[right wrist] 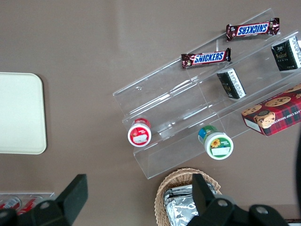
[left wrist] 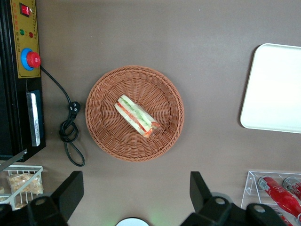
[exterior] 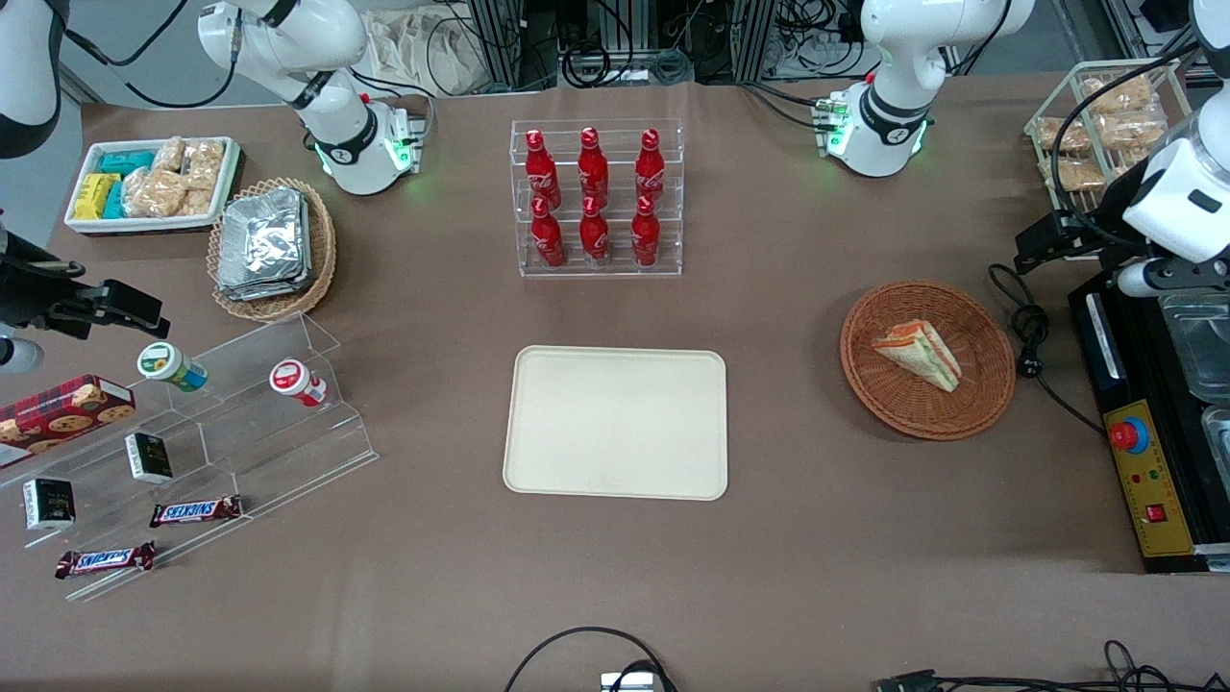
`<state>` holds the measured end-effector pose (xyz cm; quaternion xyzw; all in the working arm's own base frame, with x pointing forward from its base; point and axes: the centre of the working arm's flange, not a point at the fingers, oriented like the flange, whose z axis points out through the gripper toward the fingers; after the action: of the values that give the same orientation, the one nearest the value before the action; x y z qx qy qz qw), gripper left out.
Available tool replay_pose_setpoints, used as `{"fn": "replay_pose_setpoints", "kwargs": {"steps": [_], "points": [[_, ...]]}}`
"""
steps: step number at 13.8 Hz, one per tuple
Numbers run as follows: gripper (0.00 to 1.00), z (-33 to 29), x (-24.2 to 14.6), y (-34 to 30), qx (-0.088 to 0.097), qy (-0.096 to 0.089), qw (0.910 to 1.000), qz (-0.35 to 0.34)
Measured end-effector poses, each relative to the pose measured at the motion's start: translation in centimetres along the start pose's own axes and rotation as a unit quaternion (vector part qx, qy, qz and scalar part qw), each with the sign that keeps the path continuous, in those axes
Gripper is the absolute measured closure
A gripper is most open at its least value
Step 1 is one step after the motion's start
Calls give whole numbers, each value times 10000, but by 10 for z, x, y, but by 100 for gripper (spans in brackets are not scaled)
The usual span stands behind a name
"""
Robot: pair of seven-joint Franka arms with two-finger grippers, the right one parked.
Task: Place sandwich from basket to tray
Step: 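Move the left gripper over the wrapped sandwich in the wicker basket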
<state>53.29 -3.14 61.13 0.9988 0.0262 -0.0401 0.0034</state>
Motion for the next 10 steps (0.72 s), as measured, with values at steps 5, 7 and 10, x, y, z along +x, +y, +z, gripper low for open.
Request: {"fn": "replay_pose_setpoints", "kwargs": {"steps": [5, 7, 10], "points": [[0, 5, 3, -1, 5, -55, 9998, -175], [0, 12, 8, -3, 101, -118, 9997, -188], [0, 31, 16, -4, 238, -241, 9987, -375]]}}
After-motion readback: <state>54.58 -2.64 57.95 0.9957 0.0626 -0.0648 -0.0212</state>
